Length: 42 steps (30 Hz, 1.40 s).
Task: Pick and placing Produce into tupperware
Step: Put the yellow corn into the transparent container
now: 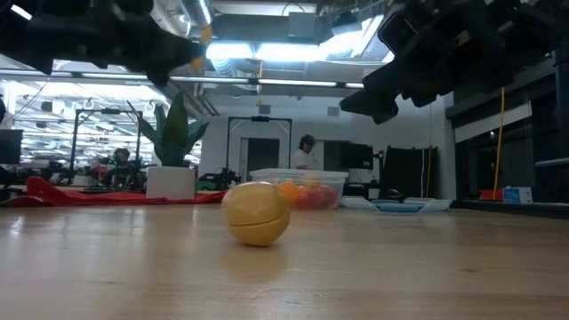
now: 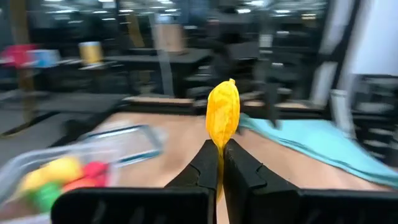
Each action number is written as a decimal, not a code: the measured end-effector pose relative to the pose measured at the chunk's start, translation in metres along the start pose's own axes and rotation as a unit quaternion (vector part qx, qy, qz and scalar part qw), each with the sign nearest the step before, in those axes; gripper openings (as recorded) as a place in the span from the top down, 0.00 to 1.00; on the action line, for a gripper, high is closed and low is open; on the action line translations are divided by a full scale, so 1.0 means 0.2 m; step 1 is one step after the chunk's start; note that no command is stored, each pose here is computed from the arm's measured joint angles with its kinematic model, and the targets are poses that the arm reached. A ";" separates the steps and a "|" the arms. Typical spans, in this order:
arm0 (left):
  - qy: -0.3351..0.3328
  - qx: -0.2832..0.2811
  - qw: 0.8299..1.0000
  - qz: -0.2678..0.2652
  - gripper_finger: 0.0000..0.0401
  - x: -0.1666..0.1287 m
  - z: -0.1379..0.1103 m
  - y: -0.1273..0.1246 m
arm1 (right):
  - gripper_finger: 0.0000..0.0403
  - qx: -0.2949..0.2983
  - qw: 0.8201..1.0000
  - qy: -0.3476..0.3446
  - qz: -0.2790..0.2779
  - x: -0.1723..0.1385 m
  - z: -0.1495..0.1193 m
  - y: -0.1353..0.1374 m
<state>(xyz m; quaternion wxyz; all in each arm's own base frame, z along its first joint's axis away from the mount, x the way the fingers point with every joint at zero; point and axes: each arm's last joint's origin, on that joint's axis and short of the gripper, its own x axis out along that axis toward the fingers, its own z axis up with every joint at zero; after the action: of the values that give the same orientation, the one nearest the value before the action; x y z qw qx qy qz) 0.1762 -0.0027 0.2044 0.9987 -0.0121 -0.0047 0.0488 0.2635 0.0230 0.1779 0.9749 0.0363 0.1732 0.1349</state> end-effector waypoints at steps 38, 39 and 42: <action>0.022 -0.020 0.977 0.211 0.99 0.02 -0.04 0.17 | 0.32 -0.002 1.000 -0.004 -0.015 0.00 0.00 0.00; 0.022 -0.022 0.977 0.210 0.99 0.02 -0.05 0.18 | 0.32 -0.002 1.000 -0.004 -0.015 0.00 0.00 0.00; 0.030 -0.031 0.976 0.213 0.99 0.04 -0.05 0.21 | 0.32 -0.004 1.000 -0.004 -0.015 0.00 0.00 0.00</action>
<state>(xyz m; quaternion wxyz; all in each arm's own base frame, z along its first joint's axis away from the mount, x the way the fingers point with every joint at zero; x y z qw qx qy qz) 0.1797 0.0401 0.1928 0.9641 -0.0454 0.0267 0.2603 0.2639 0.0221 0.1785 0.9777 0.0305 0.1691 0.1208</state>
